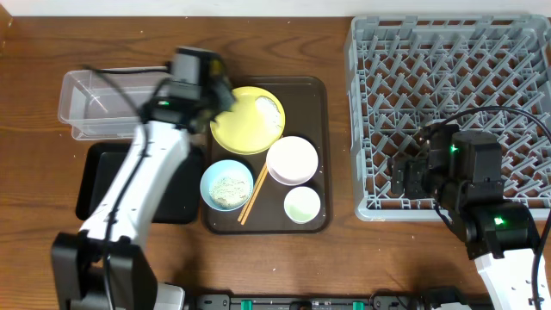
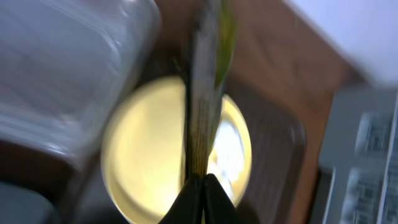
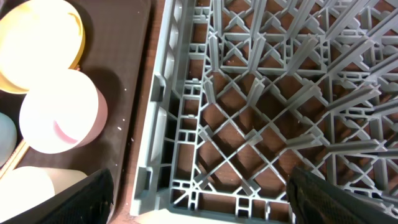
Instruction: Sort waste into correct bins and load items into the dishwasher rack
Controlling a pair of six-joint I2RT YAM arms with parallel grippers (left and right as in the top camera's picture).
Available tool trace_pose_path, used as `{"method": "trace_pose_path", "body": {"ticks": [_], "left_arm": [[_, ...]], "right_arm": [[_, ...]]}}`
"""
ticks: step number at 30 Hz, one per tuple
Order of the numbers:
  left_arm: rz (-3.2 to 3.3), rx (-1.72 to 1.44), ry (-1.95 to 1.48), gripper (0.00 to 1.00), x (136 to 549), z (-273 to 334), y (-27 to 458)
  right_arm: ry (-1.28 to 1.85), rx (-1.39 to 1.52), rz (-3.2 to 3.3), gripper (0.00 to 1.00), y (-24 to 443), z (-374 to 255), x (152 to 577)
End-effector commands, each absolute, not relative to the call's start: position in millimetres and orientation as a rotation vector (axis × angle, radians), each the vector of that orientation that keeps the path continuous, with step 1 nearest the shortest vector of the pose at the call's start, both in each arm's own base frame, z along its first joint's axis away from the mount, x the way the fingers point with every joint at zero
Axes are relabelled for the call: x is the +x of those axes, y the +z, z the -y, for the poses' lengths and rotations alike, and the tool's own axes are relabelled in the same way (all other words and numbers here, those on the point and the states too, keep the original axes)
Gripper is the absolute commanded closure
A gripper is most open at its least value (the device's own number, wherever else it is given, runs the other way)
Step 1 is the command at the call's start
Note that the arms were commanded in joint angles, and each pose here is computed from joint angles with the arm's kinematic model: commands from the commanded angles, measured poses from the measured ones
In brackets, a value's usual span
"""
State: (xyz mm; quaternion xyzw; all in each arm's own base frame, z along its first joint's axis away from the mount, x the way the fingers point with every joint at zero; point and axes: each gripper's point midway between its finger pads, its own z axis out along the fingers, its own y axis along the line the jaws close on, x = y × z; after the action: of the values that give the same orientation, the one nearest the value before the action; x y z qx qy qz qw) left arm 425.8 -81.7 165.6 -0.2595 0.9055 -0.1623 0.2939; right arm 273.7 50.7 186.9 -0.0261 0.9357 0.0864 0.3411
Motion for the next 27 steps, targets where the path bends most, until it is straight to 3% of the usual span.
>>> {"method": "trace_pose_path", "body": {"ticks": [1, 7, 13, 15, 17, 22, 27], "left_arm": [[-2.297, -0.78, -0.337, 0.94, 439.7, 18.3, 179.2], [-2.211, -0.97, -0.288, 0.94, 448.4, -45.6, 169.1], [-2.221, -0.985, -0.344, 0.94, 448.9, -49.4, 165.1], [-2.24, -0.952, -0.395, 0.89, 449.7, -39.0, 166.2], [-2.273, -0.873, -0.424, 0.71, 450.4, -26.6, 166.8], [-2.363, -0.572, -0.447, 0.46, 450.2, 15.1, 167.7], [-2.421, -0.415, -0.444, 0.43, 444.8, 53.9, 161.8]], "right_arm": [[0.234, -0.052, -2.402, 0.12, 199.4, -49.8, 277.2], [0.234, -0.052, -2.401, 0.12, 199.6, -49.8, 277.3], [0.234, -0.052, -2.398, 0.12, 200.1, -49.9, 277.9], [0.234, -0.052, -2.398, 0.12, 200.1, -49.9, 277.9], [0.234, -0.052, -2.398, 0.12, 200.1, -49.9, 277.8], [0.234, -0.052, -2.395, 0.09, 200.6, -49.9, 278.4], [0.234, -0.052, -2.391, 0.09, 201.2, -49.9, 279.1]]}}
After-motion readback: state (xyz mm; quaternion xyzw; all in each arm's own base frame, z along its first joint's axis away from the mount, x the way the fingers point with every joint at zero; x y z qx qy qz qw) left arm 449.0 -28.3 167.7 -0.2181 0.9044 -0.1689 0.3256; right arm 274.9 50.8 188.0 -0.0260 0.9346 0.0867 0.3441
